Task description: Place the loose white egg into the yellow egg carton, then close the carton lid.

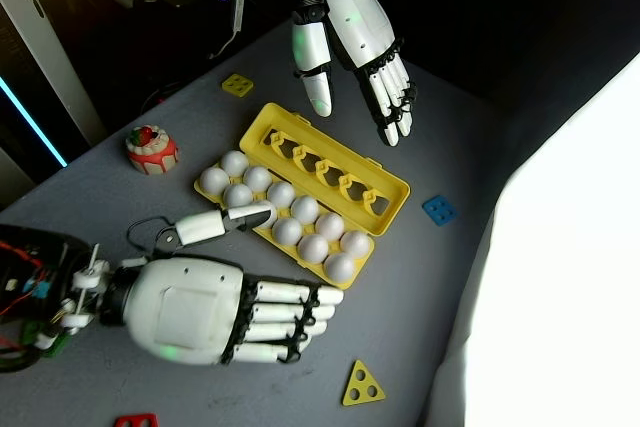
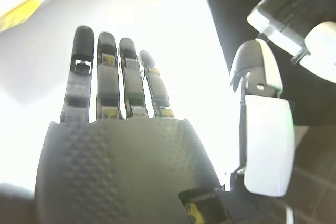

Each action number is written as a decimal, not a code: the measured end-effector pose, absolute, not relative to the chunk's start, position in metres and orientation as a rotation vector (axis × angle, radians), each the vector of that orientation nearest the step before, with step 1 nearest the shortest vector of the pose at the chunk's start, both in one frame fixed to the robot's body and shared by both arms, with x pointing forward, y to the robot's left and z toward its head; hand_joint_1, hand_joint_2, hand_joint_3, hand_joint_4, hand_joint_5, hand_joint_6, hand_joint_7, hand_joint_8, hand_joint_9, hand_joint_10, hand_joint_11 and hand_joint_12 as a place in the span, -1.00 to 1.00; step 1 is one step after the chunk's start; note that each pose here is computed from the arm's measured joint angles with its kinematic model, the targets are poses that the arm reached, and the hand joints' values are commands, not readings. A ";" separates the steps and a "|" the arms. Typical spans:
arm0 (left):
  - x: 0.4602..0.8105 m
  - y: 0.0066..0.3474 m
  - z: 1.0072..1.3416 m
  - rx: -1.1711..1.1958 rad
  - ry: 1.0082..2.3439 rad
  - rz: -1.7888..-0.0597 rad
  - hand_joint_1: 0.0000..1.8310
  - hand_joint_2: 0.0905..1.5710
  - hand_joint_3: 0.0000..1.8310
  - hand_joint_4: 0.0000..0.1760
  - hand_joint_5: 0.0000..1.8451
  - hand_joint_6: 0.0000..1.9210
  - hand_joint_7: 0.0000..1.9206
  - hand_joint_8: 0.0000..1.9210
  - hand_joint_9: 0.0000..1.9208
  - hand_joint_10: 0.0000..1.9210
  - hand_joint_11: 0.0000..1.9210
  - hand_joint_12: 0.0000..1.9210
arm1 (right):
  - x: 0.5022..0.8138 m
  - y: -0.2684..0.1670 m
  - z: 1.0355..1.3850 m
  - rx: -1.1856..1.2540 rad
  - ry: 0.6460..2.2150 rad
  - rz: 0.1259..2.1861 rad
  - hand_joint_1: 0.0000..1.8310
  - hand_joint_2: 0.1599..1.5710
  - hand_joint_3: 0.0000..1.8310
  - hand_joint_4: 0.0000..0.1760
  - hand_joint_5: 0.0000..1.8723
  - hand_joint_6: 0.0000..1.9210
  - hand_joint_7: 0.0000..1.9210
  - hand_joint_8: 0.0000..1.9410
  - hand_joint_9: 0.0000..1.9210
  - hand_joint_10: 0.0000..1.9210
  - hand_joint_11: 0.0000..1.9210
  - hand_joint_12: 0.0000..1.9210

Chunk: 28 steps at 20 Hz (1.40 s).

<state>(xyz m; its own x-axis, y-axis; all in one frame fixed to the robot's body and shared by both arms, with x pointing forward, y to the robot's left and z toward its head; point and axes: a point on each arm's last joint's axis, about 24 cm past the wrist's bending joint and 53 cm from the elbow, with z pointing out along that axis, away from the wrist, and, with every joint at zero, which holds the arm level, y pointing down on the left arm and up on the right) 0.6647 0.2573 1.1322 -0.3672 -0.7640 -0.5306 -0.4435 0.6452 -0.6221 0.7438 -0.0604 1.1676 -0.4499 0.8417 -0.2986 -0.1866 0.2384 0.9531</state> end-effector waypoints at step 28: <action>0.640 0.297 1.051 -1.633 1.765 -0.453 -0.74 0.74 -1.00 -0.97 -0.76 -0.56 -0.71 -0.55 -0.96 0.03 -1.00 0.63 | 0.661 -0.146 1.209 0.186 1.773 0.997 -0.86 0.42 -1.00 -1.00 -0.82 -1.00 -0.75 -1.00 -0.78 -1.00 -1.00 -0.17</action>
